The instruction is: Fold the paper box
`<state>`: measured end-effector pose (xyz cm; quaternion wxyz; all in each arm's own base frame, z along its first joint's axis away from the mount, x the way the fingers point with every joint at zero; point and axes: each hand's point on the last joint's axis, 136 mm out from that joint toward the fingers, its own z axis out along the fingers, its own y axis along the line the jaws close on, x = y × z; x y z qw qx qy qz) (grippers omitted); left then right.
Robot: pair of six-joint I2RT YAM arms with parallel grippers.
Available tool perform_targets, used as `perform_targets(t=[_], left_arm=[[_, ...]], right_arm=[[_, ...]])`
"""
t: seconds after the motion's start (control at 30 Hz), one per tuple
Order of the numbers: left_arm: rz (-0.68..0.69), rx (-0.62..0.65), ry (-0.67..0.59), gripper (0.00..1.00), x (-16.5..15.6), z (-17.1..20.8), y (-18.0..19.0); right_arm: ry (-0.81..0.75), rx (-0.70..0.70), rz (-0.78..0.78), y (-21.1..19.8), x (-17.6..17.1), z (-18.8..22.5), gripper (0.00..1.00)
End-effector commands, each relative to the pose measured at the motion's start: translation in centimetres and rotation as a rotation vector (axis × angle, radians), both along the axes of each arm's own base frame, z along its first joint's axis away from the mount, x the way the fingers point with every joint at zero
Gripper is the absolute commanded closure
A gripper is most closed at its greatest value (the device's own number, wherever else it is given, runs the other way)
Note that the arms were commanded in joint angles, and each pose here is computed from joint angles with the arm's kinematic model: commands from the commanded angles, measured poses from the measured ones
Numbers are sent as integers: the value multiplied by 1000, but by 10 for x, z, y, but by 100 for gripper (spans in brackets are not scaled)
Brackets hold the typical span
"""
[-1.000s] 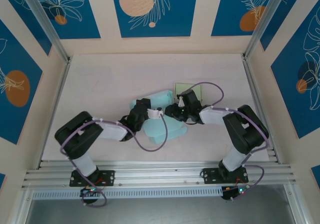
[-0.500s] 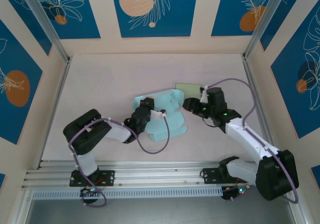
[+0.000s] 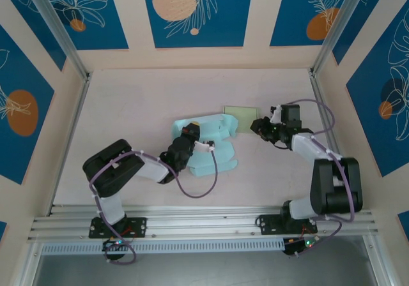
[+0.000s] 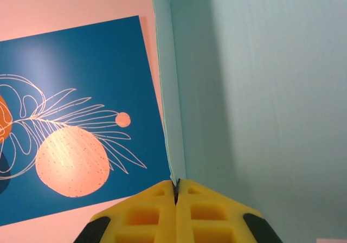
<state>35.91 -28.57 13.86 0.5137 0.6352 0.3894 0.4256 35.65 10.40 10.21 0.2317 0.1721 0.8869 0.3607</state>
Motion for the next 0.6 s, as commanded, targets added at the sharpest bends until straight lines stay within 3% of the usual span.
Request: perform_targets(t=[0.0,0.13,0.33,0.57], left_arm=[[-21,-20,-42,100,-1,11,-10],[-24,-29,-39,100,-2,12,-10],[-22,-29,-33,100,-2,9,-9],[-11,-16,-29,100,0,3,-7]], right_arm=[[-69,18,80,16,21,11,74],[-80,-34,104,24,40,2,74],[-96,4,174,44,66,-3,74],[-120,23,263,68,57,-14,74]])
